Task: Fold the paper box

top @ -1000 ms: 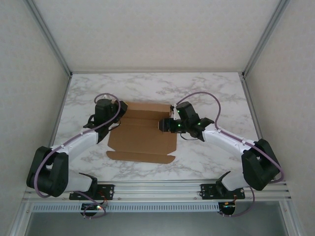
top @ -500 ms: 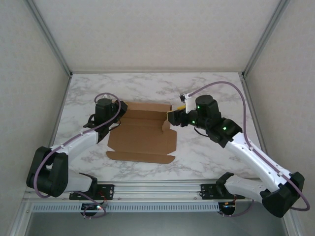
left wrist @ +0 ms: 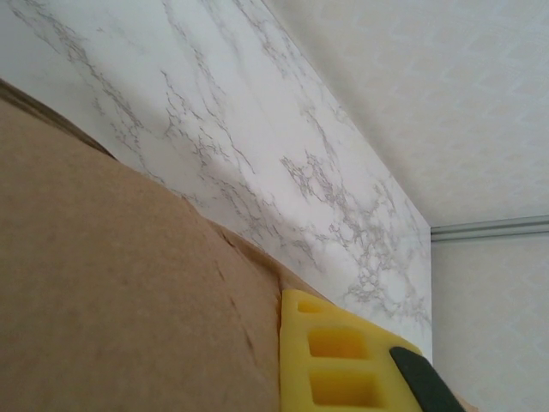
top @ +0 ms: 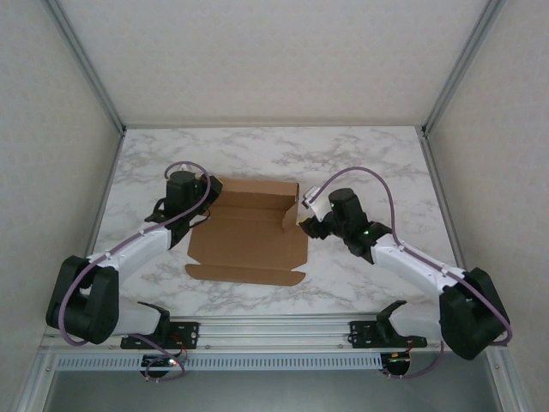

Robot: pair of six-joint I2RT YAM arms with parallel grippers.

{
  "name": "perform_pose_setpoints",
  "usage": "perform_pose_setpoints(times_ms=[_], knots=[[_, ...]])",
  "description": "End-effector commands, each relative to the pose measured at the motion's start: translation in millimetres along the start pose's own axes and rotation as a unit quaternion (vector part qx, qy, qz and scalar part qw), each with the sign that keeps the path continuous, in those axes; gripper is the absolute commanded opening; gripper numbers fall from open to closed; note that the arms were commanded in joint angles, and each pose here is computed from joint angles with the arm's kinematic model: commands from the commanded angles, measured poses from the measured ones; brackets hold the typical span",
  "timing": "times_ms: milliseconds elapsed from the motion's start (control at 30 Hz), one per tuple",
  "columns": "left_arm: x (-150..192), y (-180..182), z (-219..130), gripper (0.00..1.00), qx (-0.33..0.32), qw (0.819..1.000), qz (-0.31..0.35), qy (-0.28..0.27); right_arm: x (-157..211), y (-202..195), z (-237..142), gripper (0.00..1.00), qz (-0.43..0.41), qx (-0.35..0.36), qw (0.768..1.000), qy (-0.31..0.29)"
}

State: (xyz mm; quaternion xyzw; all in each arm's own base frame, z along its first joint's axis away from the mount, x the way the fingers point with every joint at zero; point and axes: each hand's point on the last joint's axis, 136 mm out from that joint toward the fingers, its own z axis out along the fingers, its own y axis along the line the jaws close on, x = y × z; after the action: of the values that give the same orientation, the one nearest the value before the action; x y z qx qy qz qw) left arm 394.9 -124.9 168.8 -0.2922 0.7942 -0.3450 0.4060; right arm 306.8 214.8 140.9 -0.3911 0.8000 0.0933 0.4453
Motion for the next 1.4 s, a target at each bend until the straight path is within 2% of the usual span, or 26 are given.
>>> perform_pose_setpoints(times_ms=[0, 200, 633, 1100, 1367], knots=[[10.9, 26.2, 0.7, 0.00, -0.052, 0.998, 0.016, 0.019, -21.0, -10.3, 6.2, 0.61, -0.043, -0.007, 0.998, -0.052], [10.2, 24.5, -0.3, 0.00, -0.047, 0.999, 0.016, 0.018, -29.1, -4.3, 25.3, 0.64, -0.036, -0.046, 0.997, -0.048], [12.5, 24.8, -2.6, 0.00, -0.041, 0.999, 0.012, 0.020, -37.7, -11.1, 61.3, 0.66, -0.004, -0.048, 0.998, -0.037], [10.9, 26.3, -4.5, 0.00, -0.046, 0.999, 0.013, 0.016, -28.4, 10.4, 49.4, 0.74, -0.008, -0.073, 0.996, -0.045], [12.4, 26.9, -4.2, 0.00, -0.044, 0.999, 0.009, 0.017, -34.6, 6.7, 60.2, 0.76, 0.006, -0.063, 0.997, -0.045]])
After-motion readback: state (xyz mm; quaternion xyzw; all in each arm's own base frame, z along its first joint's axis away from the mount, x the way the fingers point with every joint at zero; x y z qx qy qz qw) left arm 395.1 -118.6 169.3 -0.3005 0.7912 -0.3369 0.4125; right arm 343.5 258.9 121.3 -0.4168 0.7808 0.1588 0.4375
